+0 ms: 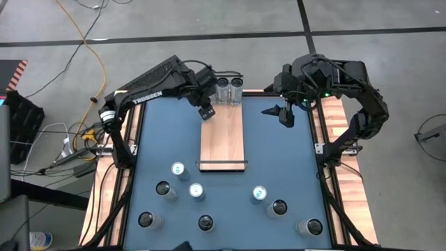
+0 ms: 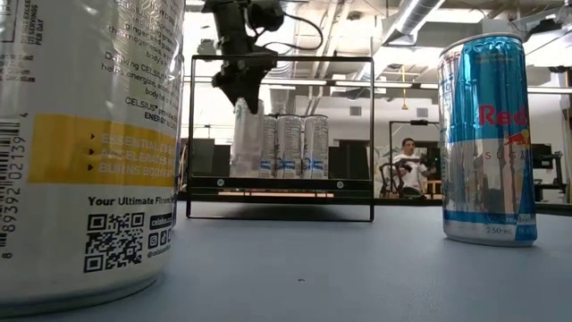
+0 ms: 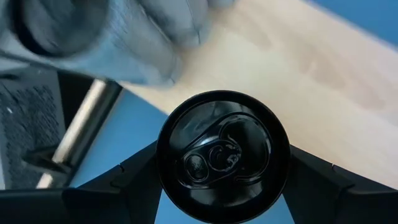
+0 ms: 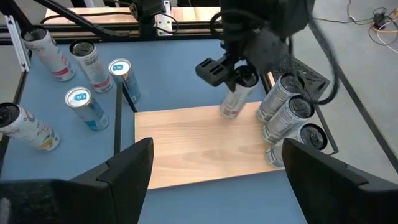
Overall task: Place canned beverage on shelf
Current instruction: Put the right white-pink soda can on the shelf
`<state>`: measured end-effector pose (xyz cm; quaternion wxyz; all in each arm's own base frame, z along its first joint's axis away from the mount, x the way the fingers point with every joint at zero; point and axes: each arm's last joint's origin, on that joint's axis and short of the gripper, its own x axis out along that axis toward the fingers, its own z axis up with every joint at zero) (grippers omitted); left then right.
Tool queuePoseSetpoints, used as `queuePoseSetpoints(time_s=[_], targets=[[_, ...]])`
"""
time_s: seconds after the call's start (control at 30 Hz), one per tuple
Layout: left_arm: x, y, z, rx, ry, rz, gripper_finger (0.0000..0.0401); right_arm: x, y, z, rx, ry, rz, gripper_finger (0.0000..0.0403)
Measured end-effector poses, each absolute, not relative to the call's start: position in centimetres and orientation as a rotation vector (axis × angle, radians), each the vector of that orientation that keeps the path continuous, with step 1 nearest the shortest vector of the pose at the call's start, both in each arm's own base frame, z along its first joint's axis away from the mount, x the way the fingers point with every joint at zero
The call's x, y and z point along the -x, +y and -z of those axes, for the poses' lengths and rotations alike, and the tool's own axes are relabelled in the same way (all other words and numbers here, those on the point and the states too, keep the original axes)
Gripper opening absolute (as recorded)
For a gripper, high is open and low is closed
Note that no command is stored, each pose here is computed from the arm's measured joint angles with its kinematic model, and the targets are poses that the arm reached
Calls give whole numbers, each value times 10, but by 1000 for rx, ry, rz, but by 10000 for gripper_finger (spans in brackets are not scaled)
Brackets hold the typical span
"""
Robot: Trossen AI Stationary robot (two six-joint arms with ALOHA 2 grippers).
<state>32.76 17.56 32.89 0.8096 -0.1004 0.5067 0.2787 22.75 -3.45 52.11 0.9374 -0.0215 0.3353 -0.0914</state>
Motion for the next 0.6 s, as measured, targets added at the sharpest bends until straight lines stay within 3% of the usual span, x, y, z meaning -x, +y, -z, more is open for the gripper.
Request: queuePoseSetpoints(time_s=[0.6], targets=[[-331, 179, -337, 140, 1024, -567, 252, -227, -34, -520, 64, 699, 178, 338]])
